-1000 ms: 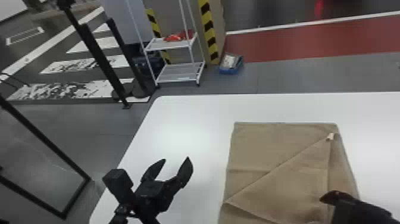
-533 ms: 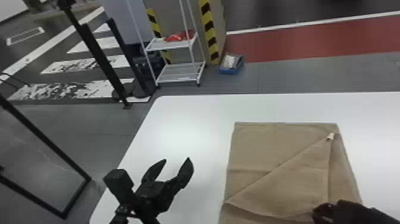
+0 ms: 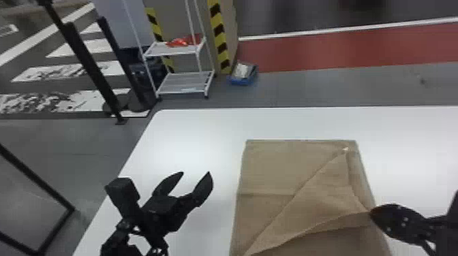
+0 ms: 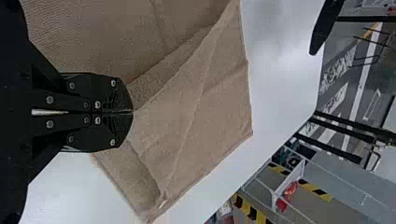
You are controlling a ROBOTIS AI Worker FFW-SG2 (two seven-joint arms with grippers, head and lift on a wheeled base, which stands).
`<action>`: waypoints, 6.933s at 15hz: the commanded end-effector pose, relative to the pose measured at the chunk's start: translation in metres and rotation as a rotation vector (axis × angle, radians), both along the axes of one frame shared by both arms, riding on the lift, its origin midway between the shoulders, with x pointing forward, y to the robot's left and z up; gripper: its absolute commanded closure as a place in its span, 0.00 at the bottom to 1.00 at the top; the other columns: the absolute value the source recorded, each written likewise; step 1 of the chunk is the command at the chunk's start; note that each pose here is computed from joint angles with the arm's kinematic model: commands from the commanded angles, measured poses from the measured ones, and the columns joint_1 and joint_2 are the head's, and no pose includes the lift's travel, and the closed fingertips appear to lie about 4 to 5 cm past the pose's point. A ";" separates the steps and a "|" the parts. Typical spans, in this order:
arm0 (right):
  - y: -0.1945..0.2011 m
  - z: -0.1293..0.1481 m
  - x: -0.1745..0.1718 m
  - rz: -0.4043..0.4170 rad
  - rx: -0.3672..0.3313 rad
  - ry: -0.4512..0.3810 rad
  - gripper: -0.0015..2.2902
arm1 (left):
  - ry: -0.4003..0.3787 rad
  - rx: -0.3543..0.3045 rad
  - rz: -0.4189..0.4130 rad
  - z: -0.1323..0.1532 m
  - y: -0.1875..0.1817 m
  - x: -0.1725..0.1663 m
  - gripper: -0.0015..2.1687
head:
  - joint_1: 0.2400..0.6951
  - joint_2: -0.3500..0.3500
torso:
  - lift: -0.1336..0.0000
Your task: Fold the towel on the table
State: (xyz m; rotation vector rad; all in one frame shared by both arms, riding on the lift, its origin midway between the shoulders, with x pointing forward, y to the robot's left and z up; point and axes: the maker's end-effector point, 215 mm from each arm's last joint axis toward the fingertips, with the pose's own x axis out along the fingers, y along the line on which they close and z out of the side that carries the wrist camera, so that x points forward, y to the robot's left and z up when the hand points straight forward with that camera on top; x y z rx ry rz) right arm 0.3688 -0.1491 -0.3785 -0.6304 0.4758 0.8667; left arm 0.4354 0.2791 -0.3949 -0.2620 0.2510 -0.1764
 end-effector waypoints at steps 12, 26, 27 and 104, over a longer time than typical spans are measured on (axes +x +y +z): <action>-0.170 0.016 0.023 -0.190 0.039 0.067 0.74 | 0.214 0.169 -0.223 -0.024 -0.084 0.098 0.07 | 1.00 0.38 | 0.11; -0.202 0.006 0.027 -0.239 0.030 0.077 0.74 | 0.319 0.301 -0.220 -0.074 -0.103 0.144 0.99 | 1.00 0.19 | 0.11; -0.204 0.009 0.034 -0.241 0.030 0.059 0.74 | 0.299 0.294 -0.181 -0.064 -0.088 0.145 0.99 | 1.00 0.20 | 0.11; -0.225 0.235 0.296 -0.591 0.433 -0.348 0.74 | 0.138 0.634 0.137 0.250 0.148 0.166 0.81 | 0.40 0.59 | 0.11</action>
